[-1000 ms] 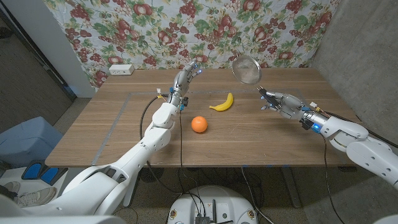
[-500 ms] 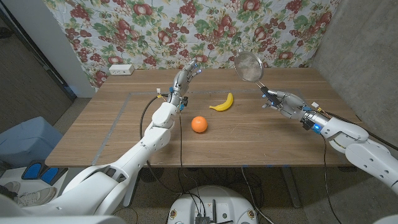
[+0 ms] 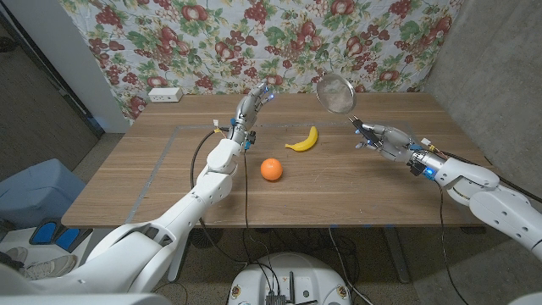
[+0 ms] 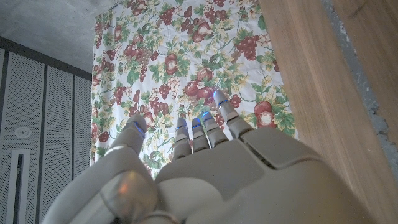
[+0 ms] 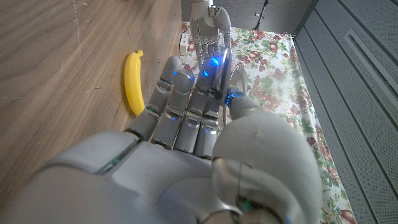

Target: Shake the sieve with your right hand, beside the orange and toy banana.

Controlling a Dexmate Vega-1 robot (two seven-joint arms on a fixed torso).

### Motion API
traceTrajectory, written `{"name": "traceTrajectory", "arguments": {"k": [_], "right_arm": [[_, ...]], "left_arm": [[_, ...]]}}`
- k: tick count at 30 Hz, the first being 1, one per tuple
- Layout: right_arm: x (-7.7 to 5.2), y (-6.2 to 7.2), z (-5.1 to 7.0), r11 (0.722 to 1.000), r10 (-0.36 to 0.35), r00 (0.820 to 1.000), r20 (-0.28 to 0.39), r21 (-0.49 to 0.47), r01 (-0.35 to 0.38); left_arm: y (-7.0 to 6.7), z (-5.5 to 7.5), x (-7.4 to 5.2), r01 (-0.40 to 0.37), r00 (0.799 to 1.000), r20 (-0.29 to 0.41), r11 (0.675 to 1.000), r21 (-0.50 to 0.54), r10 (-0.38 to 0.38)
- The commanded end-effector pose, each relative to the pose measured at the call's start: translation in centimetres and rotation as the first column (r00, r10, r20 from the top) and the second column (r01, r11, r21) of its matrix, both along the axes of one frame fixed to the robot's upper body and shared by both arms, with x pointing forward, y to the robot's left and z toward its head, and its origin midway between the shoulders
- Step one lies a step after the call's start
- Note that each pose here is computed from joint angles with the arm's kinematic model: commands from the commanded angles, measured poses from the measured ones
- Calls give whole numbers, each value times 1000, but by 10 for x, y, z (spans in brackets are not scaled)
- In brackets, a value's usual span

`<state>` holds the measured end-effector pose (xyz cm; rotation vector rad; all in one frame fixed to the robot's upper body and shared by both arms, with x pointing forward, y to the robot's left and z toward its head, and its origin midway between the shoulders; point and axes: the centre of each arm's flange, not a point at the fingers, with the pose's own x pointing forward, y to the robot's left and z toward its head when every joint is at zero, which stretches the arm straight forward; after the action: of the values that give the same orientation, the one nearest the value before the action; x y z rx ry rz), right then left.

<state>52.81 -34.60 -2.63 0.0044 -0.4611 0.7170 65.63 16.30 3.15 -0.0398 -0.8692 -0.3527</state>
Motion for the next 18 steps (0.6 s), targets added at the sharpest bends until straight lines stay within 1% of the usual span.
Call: {"name": "traceTrajectory", "arguments": {"k": [1, 4, 6, 10, 15, 18], "right_arm": [[9, 1, -1, 997, -48, 995, -89, -68, 42], [11, 0, -2, 994, -68, 991, -119, -94, 57], [13, -1, -3, 990, -95, 985, -142, -118, 78], [14, -2, -4, 975, -166, 968, -188, -179, 132], [15, -3, -6, 960, -212, 950, -229, -230, 159], [16, -4, -7, 956, -221, 943, -248, -245, 160]], "left_arm": [[-1, 1, 5, -1, 1000, -10, 1000, 4, 1], [-1, 1, 6, -1, 1000, -13, 1000, 3, 1], [-1, 1, 6, -2, 1000, -13, 1000, 3, 3], [0, 1, 7, -3, 1000, -15, 1000, 2, 3], [-1, 1, 8, -1, 1000, -17, 1000, 4, 1], [-1, 2, 8, -1, 1000, -17, 1000, 5, 1]]}}
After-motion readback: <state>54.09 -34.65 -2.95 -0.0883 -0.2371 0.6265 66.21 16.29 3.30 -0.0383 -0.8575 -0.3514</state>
